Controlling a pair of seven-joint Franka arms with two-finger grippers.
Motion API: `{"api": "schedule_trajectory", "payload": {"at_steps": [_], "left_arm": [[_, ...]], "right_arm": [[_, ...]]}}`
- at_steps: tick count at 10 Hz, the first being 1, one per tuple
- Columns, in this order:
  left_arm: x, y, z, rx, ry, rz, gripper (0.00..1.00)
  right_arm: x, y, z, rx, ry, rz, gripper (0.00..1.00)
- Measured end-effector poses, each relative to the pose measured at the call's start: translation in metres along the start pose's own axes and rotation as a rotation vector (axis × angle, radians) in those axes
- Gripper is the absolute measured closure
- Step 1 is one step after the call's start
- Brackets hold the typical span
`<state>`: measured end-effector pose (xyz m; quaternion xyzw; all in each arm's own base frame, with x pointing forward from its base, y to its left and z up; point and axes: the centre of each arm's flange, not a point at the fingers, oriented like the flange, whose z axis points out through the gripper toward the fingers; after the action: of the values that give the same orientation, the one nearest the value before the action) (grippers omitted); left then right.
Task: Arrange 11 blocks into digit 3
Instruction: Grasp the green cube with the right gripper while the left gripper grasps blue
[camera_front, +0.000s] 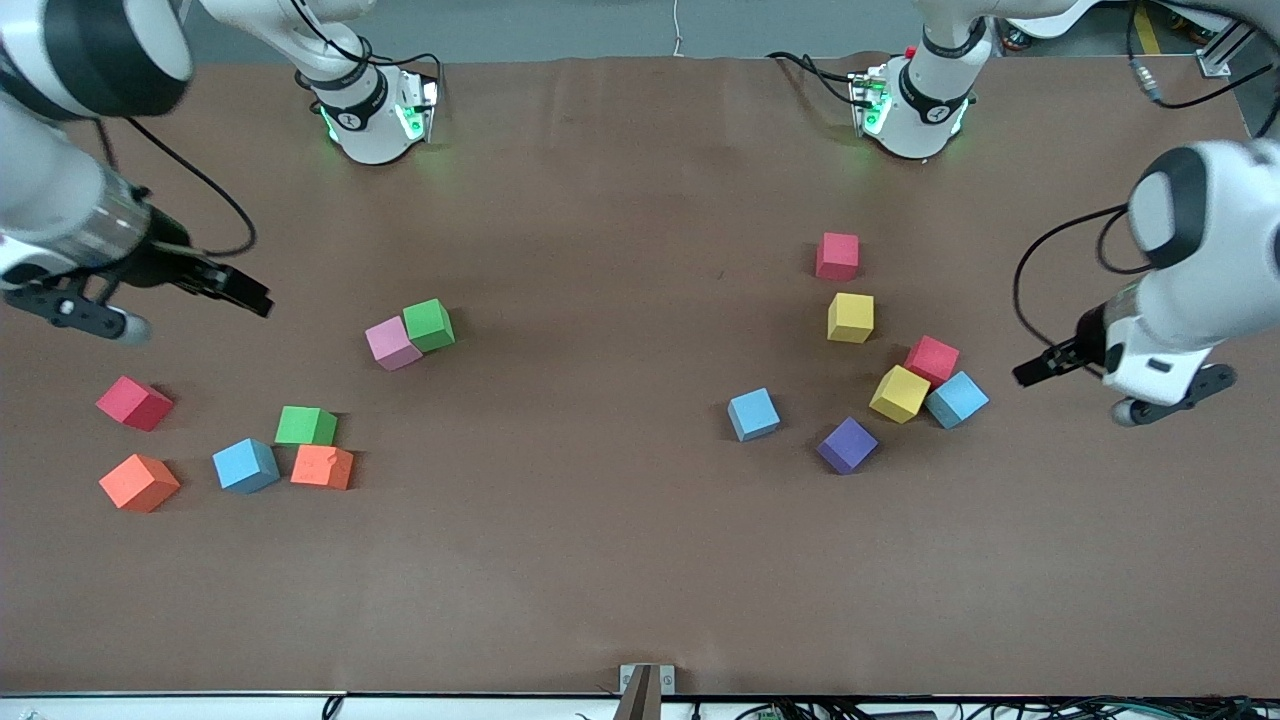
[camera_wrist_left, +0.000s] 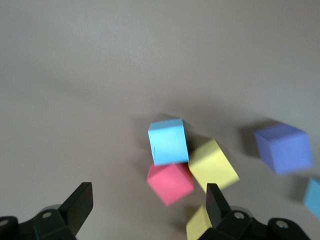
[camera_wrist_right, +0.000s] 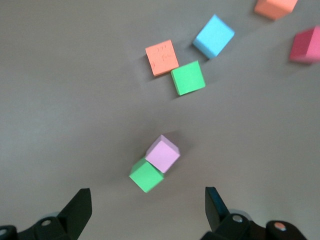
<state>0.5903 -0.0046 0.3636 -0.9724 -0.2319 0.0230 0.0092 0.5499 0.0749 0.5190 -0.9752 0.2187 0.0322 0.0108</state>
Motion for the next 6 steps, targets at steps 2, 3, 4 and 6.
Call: {"api": "schedule_trajectory", "payload": {"at_steps": [2, 3, 4, 6], "left_arm": [[-0.006, 0.001, 0.069, 0.004, 0.011, -0.062, 0.0], [-0.006, 0.005, 0.091, 0.002, 0.021, -0.083, 0.0], [-0.005, 0.009, 0.107, 0.001, 0.029, -0.104, 0.0], [-0.005, 0.012, 0.134, 0.002, 0.038, -0.134, 0.0]], "right_arm": [[-0.016, -0.011, 0.058, -0.009, -0.016, 0.135, 0.0], [-0.024, -0.01, 0.082, -0.014, -0.028, 0.202, 0.0], [-0.032, -0.008, 0.103, -0.014, -0.039, 0.27, 0.01], [-0.04, -0.008, 0.132, 0.047, -0.044, 0.423, 0.02]]}}
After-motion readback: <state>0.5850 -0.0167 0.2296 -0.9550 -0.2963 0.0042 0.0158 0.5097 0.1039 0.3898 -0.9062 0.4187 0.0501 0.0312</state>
